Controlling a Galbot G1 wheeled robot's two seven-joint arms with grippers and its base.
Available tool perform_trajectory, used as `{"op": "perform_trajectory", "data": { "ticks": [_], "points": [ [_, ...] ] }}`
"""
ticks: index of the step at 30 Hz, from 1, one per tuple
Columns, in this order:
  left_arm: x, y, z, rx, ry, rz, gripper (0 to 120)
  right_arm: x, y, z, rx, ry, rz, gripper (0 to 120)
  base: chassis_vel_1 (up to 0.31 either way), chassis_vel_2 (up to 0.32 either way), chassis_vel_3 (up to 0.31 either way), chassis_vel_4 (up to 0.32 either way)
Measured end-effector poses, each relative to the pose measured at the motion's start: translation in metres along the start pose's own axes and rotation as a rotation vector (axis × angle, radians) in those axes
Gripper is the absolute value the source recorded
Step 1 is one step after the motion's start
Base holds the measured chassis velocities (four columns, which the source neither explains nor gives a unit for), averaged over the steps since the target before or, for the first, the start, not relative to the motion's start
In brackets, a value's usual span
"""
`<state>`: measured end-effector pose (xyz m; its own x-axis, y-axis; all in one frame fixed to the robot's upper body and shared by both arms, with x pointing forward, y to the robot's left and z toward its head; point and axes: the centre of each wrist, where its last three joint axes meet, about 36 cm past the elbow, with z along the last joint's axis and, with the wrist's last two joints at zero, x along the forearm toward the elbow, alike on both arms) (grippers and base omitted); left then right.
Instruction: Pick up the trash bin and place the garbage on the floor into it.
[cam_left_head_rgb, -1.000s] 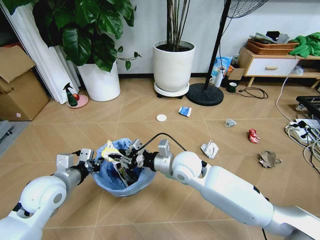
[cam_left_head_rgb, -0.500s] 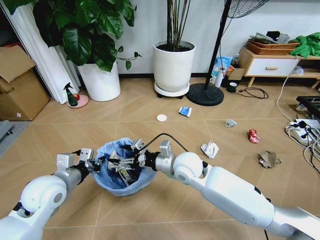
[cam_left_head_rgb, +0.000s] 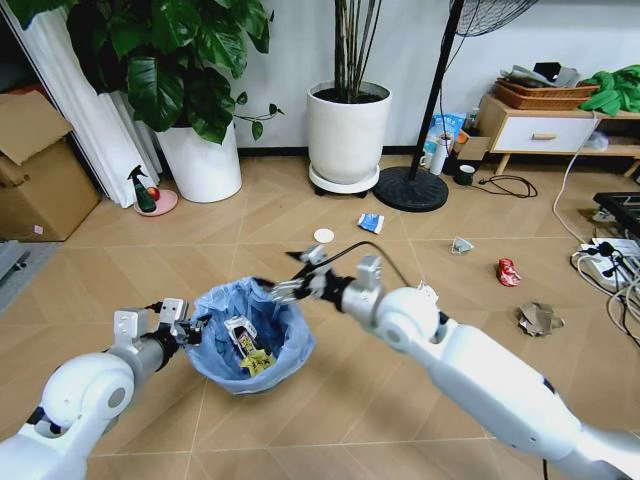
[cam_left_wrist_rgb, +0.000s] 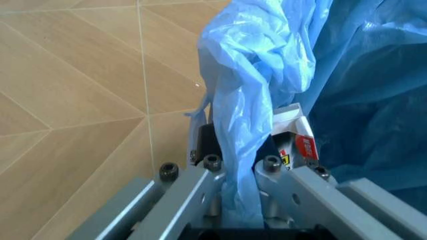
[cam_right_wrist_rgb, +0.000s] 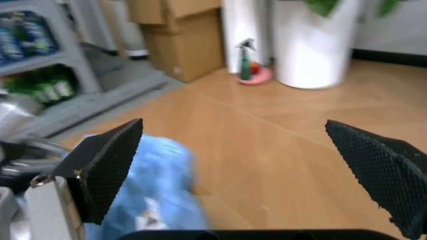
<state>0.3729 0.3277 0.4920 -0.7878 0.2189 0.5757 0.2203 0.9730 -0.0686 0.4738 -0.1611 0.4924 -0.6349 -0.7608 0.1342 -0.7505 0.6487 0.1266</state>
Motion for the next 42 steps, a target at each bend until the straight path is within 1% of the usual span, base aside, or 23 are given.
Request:
{"op": "perform_trajectory", "data": {
  "ticks": [1, 2, 3, 4, 5, 9, 10, 13, 14, 16, 18, 21, 25, 30, 35, 42],
  "points": [
    [0.0, 0.0, 0.0, 0.001, 0.0, 0.0, 0, 0.006, -0.006, 0.001, 0.002, -0.002, 0.031, 100, 0.0, 0.0, 0.0, 0.0],
    [0.0, 0.0, 0.0, 0.001, 0.0, 0.0, 0, 0.006, -0.006, 0.001, 0.002, -0.002, 0.031, 100, 0.0, 0.0, 0.0, 0.0],
    [0.0, 0.0, 0.0, 0.002, 0.0, 0.0, 0, 0.012, -0.011, 0.003, 0.0, -0.004, 0.068, 100, 0.0, 0.0, 0.0, 0.0],
    [0.0, 0.0, 0.0, 0.002, -0.001, 0.0, 0, 0.023, -0.02, 0.01, -0.005, 0.003, 0.134, 100, 0.0, 0.0, 0.0, 0.0],
    [0.0, 0.0, 0.0, 0.002, -0.001, 0.0, 0, 0.023, -0.02, 0.01, -0.005, 0.003, 0.134, 100, 0.0, 0.0, 0.0, 0.0],
    [0.0, 0.0, 0.0, 0.003, -0.002, -0.001, 0, 0.053, -0.037, 0.035, -0.02, 0.044, 0.317, 100, 0.0, 0.0, 0.0, 0.0],
    [0.0, 0.0, 0.0, 0.003, -0.002, -0.001, 0, 0.053, -0.037, 0.035, -0.02, 0.044, 0.317, 100, 0.0, 0.0, 0.0, 0.0],
    [0.0, 0.001, 0.001, 0.005, 0.0, -0.002, 0, 0.075, -0.048, 0.052, -0.026, 0.065, 0.447, 100, 0.0, 0.0, 0.0, 0.0],
    [0.0, 0.001, 0.001, 0.005, 0.0, -0.002, 0, 0.075, -0.048, 0.052, -0.026, 0.065, 0.447, 100, 0.0, 0.0, 0.0, 0.0],
    [0.001, 0.0, 0.001, 0.004, 0.0, -0.001, 0, 0.094, -0.056, 0.064, -0.029, 0.075, 0.543, 100, 0.0, 0.0, 0.0, 0.0],
    [0.001, 0.0, 0.001, 0.004, -0.001, -0.001, 0, 0.1, -0.057, 0.068, -0.032, 0.077, 0.564, 100, 0.0, 0.0, 0.0, 0.0],
    [0.001, 0.0, 0.0, 0.003, -0.001, 0.001, 0, 0.125, -0.061, 0.083, -0.046, 0.09, 0.644, 100, 0.0, 0.0, 0.0, 0.0],
    [0.002, -0.002, 0.001, 0.002, -0.002, 0.005, 0, 0.138, -0.065, 0.089, -0.057, 0.091, 0.683, 100, 0.0, 0.0, 0.0, 0.0],
    [0.003, -0.005, 0.001, 0.001, -0.004, 0.009, 0, 0.143, -0.07, 0.092, -0.061, 0.087, 0.701, 100, 0.0, 0.0, 0.0, 0.0],
    [0.005, -0.007, 0.0, -0.004, -0.008, 0.011, 0, 0.144, -0.068, 0.096, -0.066, 0.086, 0.704, 100, -0.044, 0.042, 0.046, -0.042],
    [0.008, -0.008, 0.0, -0.008, -0.01, 0.011, 0, 0.146, -0.063, 0.101, -0.072, 0.093, 0.704, 100, -0.14, 0.146, 0.137, -0.139]
  ]
}}
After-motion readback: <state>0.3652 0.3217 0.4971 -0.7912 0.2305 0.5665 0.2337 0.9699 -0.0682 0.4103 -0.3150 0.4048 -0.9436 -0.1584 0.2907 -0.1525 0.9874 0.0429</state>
